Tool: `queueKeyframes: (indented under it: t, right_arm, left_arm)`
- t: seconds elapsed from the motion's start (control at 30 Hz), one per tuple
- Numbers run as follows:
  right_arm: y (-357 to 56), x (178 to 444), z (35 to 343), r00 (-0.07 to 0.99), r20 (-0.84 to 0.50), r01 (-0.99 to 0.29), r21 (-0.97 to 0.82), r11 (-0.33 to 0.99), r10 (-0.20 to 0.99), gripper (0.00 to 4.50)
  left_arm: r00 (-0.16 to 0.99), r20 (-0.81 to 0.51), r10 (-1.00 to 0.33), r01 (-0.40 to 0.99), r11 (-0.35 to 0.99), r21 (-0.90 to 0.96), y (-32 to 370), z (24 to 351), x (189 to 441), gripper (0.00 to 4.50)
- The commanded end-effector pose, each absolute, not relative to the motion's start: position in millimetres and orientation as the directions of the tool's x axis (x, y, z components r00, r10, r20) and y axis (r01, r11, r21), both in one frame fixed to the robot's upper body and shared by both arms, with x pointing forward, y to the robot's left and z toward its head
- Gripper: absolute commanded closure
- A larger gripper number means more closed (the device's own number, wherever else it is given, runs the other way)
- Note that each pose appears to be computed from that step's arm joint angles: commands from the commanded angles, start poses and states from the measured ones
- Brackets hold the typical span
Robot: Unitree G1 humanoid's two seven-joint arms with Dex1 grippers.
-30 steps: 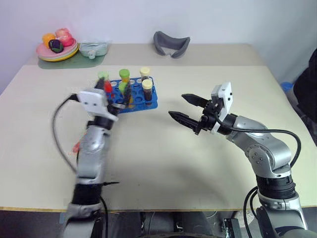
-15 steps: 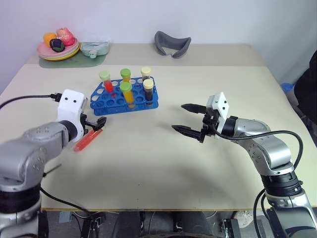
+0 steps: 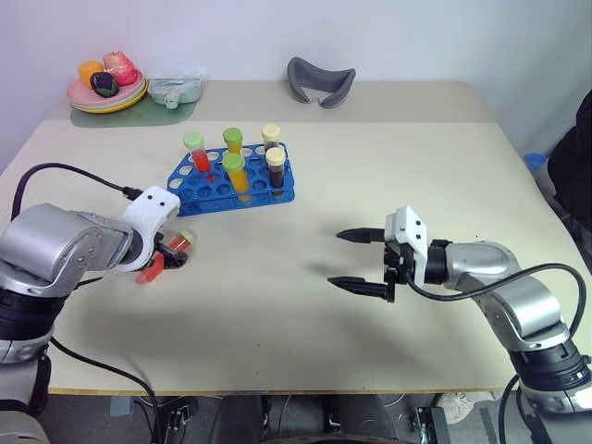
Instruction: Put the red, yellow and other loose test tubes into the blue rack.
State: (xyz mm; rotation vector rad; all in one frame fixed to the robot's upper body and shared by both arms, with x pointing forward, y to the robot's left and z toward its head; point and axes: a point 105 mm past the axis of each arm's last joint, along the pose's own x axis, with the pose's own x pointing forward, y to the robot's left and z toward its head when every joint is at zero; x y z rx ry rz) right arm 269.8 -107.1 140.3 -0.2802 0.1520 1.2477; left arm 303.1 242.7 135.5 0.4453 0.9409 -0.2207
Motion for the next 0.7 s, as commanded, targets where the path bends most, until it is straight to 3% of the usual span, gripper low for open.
queueKeyframes:
  t: [0.03,0.27,0.7]
  right_arm:
    - [-101.2,264.5,151.5,0.314,-0.234,-0.944,-0.178,0.277,0.92,0.0]
    - [-94.9,262.7,151.6,0.306,-0.217,-0.948,-0.163,0.275,0.927,0.0]
    - [-88.8,266.7,154.1,0.308,-0.192,-0.946,-0.163,0.279,0.932,0.0]
  left_arm:
    - [0.554,-0.831,0.039,0.376,0.88,0.292,248.6,138.6,303.9,0.11]
    - [0.506,-0.862,-0.039,0.391,0.901,0.188,249.9,133.3,308.8,0.11]
    - [0.452,-0.89,-0.06,0.501,0.843,0.197,242.5,114.0,334.8,0.11]
